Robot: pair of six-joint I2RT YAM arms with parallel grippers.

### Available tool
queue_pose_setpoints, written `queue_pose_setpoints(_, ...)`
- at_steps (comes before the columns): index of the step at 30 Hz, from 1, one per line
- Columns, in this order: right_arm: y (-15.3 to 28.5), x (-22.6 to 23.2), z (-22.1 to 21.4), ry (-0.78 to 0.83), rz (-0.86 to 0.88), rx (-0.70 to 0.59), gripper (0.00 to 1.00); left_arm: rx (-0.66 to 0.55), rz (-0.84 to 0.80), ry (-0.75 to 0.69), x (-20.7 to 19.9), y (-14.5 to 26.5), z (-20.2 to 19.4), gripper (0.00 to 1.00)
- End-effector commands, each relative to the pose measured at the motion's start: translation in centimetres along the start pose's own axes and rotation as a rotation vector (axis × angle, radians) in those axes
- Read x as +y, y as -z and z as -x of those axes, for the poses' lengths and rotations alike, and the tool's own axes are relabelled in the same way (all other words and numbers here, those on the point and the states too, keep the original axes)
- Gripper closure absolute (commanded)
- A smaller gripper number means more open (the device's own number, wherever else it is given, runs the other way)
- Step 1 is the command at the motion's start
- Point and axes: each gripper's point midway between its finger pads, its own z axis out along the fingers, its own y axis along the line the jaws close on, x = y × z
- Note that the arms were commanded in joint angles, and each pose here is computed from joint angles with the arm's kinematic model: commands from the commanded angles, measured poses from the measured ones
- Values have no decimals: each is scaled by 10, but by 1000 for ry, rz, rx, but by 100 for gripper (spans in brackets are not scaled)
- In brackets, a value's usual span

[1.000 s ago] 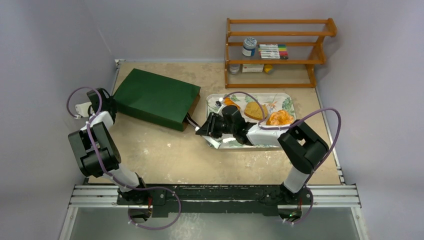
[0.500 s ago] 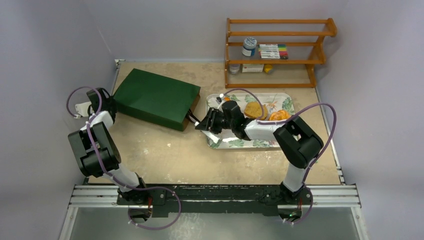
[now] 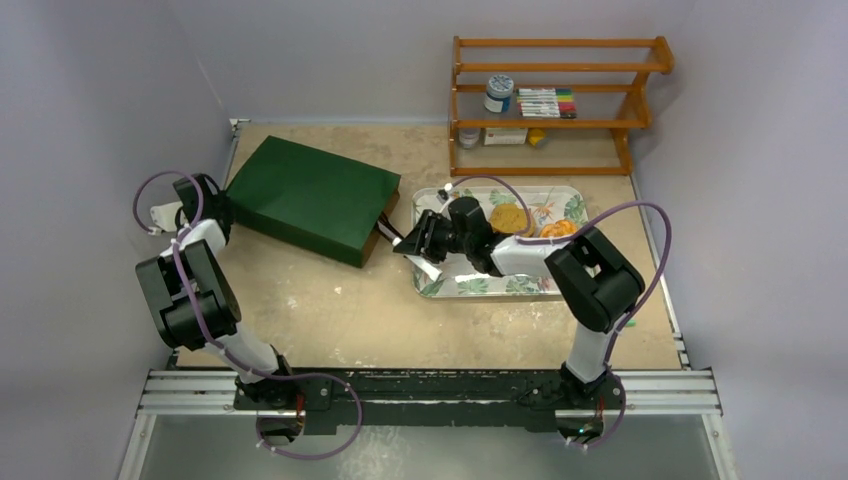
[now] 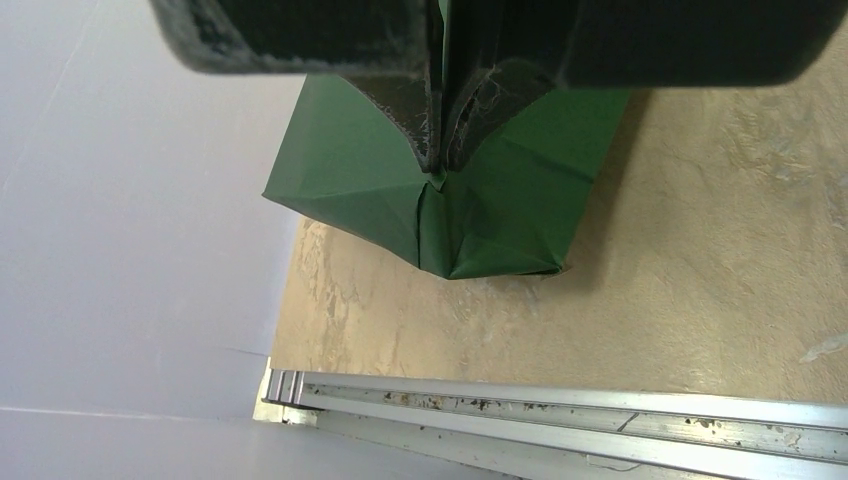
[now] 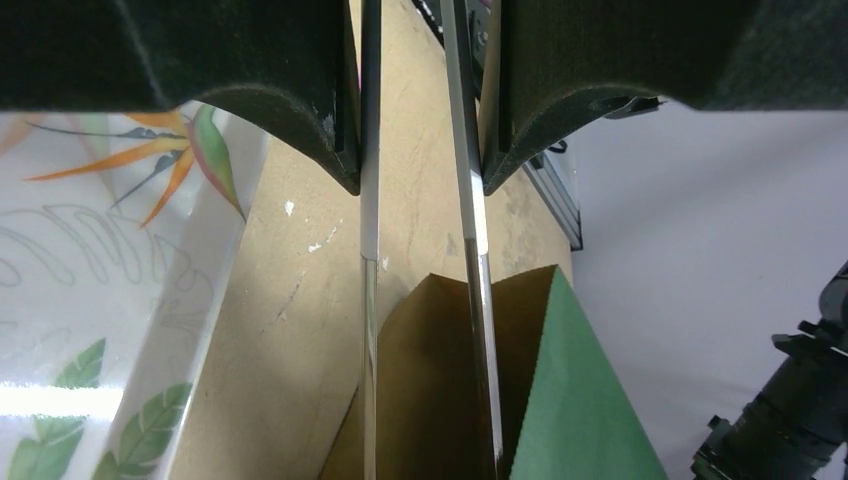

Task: Take the fake bread out of the paper bag
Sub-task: Move the paper bag to the center of the board.

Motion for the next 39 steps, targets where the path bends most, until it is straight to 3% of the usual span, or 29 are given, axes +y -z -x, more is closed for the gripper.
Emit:
queue_pose_setpoints(1,1,41,23,36,129,-45,55,-21,-79,-4,-30,1,8,100)
queue_pose_setpoints(10,-3,33,33,6,156,-54,55,-22,-70,-13,-25,1,8,100)
queue_pose_setpoints(22,-21,63,69,7,299,-105,47,-23,-53,-35,-18,-1,7,100)
queue_pose_setpoints(25,-28,64,74,10,302,-101,52,-21,-45,-39,-15,-3,6,100)
queue_pose_setpoints(35,-26,56,69,33,276,-87,85,-27,-45,-25,-13,-9,6,100)
queue_pose_setpoints(39,-12,50,67,87,217,-109,87,-36,-53,-8,-16,-9,8,100)
